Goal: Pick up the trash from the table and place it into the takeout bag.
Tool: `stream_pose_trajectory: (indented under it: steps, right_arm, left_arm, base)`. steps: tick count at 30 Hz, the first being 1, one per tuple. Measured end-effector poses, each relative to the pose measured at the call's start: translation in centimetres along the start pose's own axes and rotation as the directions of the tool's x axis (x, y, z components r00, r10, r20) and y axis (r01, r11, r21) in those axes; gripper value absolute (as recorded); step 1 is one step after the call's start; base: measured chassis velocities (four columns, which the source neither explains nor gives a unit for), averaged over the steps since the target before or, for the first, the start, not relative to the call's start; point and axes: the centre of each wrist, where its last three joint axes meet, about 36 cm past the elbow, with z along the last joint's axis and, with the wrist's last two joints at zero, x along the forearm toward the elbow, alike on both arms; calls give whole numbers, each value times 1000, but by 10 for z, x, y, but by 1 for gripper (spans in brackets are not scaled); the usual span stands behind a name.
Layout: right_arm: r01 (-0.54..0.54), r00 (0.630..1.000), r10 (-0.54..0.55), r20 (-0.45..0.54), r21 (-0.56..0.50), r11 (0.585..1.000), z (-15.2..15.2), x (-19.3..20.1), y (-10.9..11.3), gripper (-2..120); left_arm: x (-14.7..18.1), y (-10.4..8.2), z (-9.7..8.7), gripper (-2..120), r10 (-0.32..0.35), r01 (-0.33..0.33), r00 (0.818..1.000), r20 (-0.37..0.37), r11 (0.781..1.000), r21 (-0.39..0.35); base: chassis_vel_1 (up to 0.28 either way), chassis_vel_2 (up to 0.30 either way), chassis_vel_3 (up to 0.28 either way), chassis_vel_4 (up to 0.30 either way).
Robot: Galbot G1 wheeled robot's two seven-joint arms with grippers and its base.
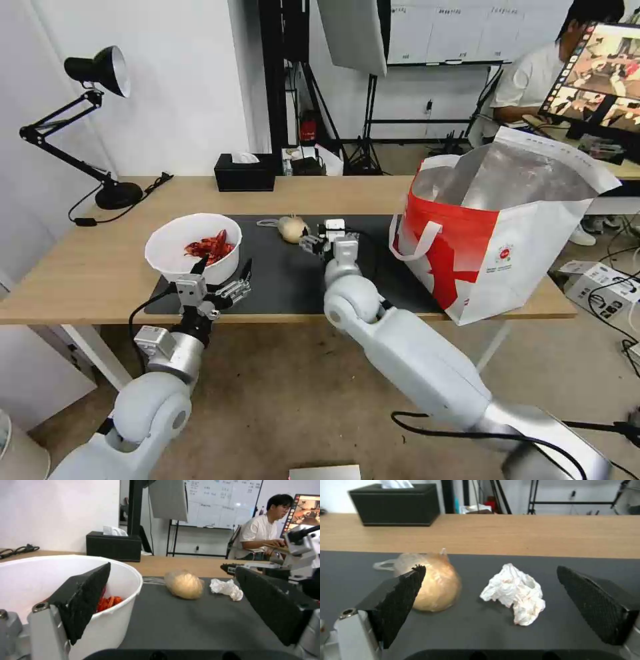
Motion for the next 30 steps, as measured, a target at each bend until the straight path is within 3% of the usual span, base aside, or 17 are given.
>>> stream_pose_trajectory:
  steps: [14,30]
  right_arm:
    - [-92,995,93,-42,21,996,-11,-35,24,100]
    - [-117,985,124,-119,61,991,-12,-75,20,100]
  left_arm:
    - [3,2,-2,100,-6,6,1000,2,1000,7]
    - [6,-3,2,100,-12,12,1000,-2,1000,28]
  base:
    - [0,0,0,0]
    - [0,0,0,0]
